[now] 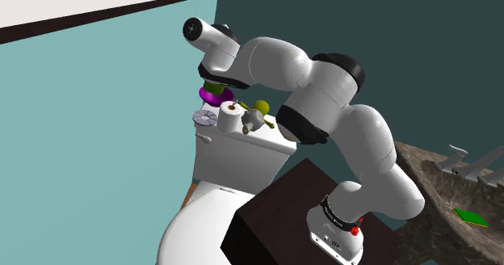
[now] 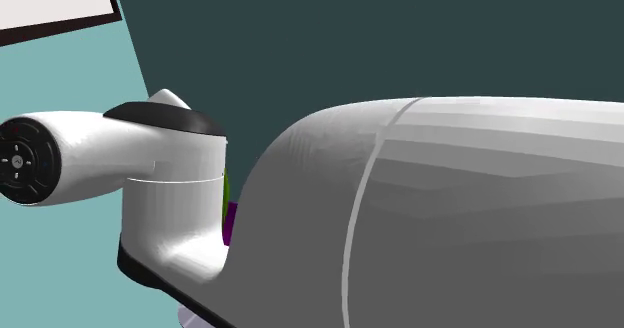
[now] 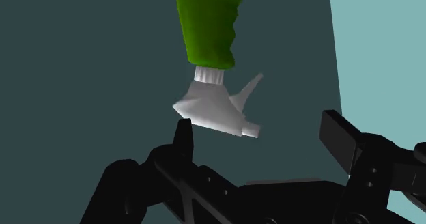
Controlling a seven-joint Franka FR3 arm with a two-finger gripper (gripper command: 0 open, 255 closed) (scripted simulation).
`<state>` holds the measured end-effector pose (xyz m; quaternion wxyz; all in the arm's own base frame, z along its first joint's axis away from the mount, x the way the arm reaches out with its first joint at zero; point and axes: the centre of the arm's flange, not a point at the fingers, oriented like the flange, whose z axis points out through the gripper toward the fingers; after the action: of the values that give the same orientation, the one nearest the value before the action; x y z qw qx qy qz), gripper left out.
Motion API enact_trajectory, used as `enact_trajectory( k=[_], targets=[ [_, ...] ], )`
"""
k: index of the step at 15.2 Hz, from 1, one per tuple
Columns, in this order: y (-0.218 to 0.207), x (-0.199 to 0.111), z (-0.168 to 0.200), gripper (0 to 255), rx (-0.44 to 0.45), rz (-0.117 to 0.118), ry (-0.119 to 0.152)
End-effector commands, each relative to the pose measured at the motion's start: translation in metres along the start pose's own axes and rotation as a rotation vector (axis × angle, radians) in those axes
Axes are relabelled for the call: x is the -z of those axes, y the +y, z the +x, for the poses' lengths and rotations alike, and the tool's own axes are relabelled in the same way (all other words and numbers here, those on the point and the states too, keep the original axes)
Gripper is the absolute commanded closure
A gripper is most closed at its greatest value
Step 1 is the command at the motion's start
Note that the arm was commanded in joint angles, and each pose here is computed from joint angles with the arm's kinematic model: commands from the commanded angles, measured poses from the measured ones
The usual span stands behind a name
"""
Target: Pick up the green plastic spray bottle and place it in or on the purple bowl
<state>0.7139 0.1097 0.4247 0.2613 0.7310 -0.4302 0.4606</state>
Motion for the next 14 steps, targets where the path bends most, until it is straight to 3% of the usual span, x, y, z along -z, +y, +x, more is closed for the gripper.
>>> enact_trajectory(
  k=[1,6,14],
  targets=[
    [-0.001,-0.003,-0.011,0,0.018,-0.011,0.000],
    [-0.001,0.050,-0.010,0,0.017,-0.011,0.000],
    [-0.001,0.050,-0.010,0,0.017,-0.011,0.000]
  ],
)
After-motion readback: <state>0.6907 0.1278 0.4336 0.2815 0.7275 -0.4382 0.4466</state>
